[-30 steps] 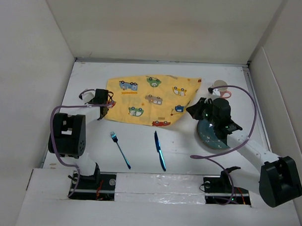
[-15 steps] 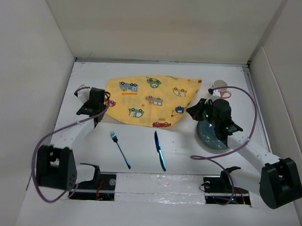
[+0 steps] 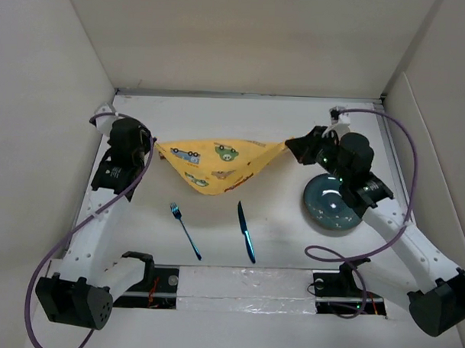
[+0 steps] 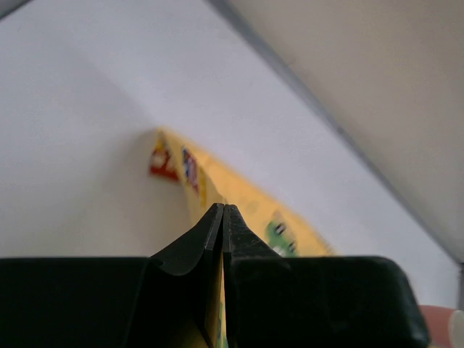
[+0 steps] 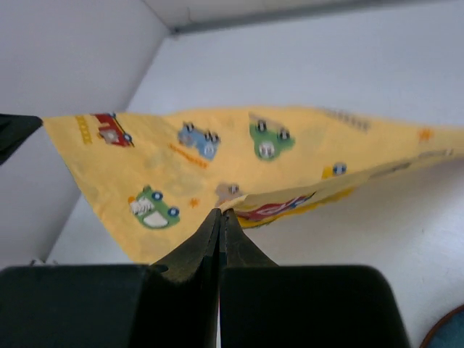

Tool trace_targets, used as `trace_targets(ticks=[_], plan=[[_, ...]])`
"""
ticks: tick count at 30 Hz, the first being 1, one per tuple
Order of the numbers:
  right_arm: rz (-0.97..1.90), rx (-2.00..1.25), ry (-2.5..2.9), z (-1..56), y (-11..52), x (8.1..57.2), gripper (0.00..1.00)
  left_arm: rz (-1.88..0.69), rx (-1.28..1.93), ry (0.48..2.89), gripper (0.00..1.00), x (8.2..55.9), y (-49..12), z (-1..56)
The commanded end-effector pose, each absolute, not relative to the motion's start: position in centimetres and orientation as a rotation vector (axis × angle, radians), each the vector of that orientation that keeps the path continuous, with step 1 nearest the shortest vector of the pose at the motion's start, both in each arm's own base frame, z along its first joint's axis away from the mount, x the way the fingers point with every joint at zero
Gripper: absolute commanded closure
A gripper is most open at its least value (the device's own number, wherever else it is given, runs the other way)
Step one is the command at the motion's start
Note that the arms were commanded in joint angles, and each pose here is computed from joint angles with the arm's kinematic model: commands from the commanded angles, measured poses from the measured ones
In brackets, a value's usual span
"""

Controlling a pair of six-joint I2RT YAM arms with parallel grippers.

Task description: Set the dinner table for one person

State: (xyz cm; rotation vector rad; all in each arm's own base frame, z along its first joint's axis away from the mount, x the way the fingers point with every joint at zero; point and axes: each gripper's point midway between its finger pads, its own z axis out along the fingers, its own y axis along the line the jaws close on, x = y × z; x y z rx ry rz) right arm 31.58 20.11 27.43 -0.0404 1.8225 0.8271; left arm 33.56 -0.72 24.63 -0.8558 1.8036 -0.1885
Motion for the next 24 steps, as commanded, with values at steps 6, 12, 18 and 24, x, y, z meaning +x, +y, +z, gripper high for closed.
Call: trace_targets(ticks=[6,12,18,24], plan=[[0.693,0.043,1.608,40.8,17.3,35.5,1.00,-0.367,-0.716,1.621,1.00,39.4,-2.6,37.4],[0.635,0.053,1.583,44.3,17.0,43.9,1.00,-0.319,-0.657,1.678,1.00,46.8,-2.7,40.8],[0.674,0.011,1.638,46.4,18.1,52.0,1.00,-0.352,-0.622,1.564,1.00,50.6,-1.3,49.0],[0.747,-0.023,1.552,51.3,17.3,50.5,1.00,-0.455,-0.544,1.737,1.00,49.7,-5.8,41.7]])
